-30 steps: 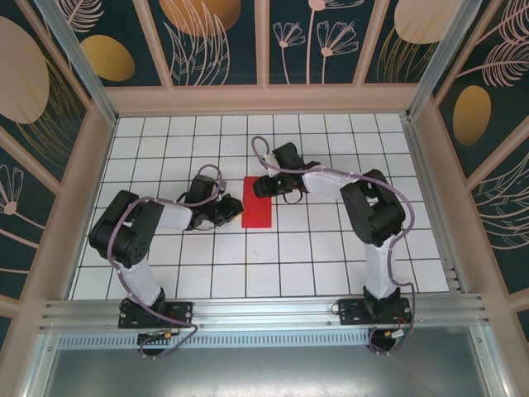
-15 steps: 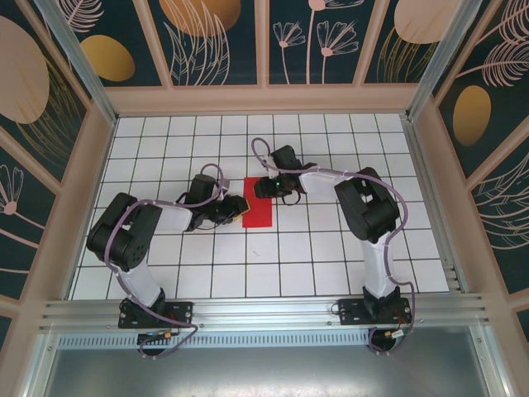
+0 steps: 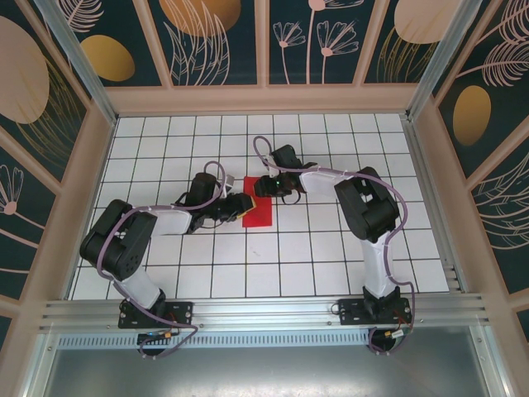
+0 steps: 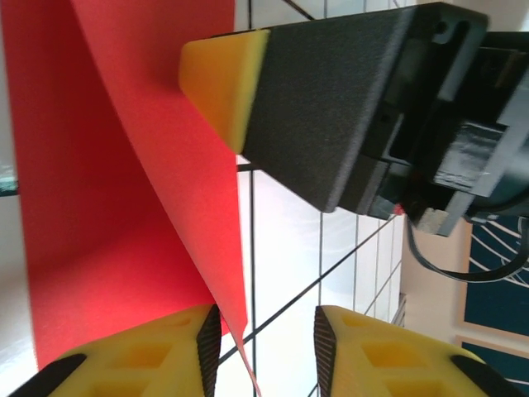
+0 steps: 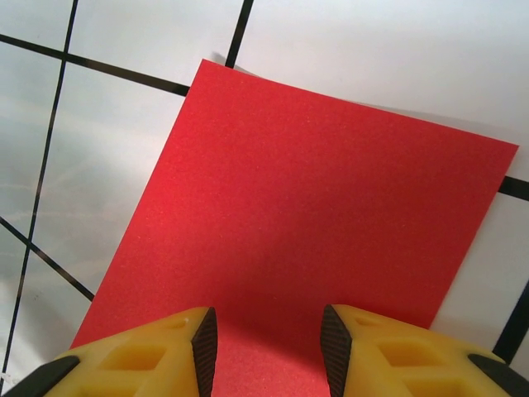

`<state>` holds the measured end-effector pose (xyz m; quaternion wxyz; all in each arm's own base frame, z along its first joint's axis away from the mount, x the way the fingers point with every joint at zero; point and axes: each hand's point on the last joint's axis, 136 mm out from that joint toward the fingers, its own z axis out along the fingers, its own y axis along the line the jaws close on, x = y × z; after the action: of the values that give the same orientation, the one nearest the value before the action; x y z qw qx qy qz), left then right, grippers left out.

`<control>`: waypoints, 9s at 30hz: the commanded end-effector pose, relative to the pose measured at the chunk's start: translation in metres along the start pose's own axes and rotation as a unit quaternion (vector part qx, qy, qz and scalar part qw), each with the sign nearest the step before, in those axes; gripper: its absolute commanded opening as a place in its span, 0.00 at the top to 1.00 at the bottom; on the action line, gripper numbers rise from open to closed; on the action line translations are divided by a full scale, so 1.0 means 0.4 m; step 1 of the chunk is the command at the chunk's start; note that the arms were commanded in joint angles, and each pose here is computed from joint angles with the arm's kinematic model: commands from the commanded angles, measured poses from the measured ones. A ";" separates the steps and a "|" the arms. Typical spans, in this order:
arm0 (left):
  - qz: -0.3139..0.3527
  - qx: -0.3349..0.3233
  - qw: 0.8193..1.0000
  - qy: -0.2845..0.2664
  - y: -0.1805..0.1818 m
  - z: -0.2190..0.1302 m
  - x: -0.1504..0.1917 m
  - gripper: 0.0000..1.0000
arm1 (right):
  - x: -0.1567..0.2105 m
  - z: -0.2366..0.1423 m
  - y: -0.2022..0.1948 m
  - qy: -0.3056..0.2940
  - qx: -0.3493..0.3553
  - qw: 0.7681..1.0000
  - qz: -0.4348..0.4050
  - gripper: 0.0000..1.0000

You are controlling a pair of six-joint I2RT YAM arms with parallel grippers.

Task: Fold a paper plane with a square sheet of paper (pick it up from the middle)
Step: Fold the triangle a second time at the center of the table.

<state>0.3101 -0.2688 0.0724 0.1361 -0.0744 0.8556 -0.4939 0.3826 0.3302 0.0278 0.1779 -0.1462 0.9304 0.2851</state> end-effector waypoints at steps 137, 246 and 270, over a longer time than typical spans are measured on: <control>0.012 -0.035 0.999 0.008 0.048 0.137 -0.074 0.71 | 0.091 -0.028 -0.065 0.039 0.008 0.997 0.071 0.92; -0.007 -0.076 0.997 -0.010 0.081 0.139 -0.062 0.73 | 0.155 -0.053 -0.061 0.054 -0.048 0.985 0.155 0.91; -0.025 -0.181 0.983 -0.014 0.180 0.136 -0.060 0.78 | 0.070 -0.172 -0.042 -0.030 -0.016 0.989 0.145 0.71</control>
<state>0.3583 -0.2885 0.0205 0.1353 -0.1127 0.9009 -0.3966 0.3457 0.2836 0.0507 0.1375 -0.0181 0.9284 0.3448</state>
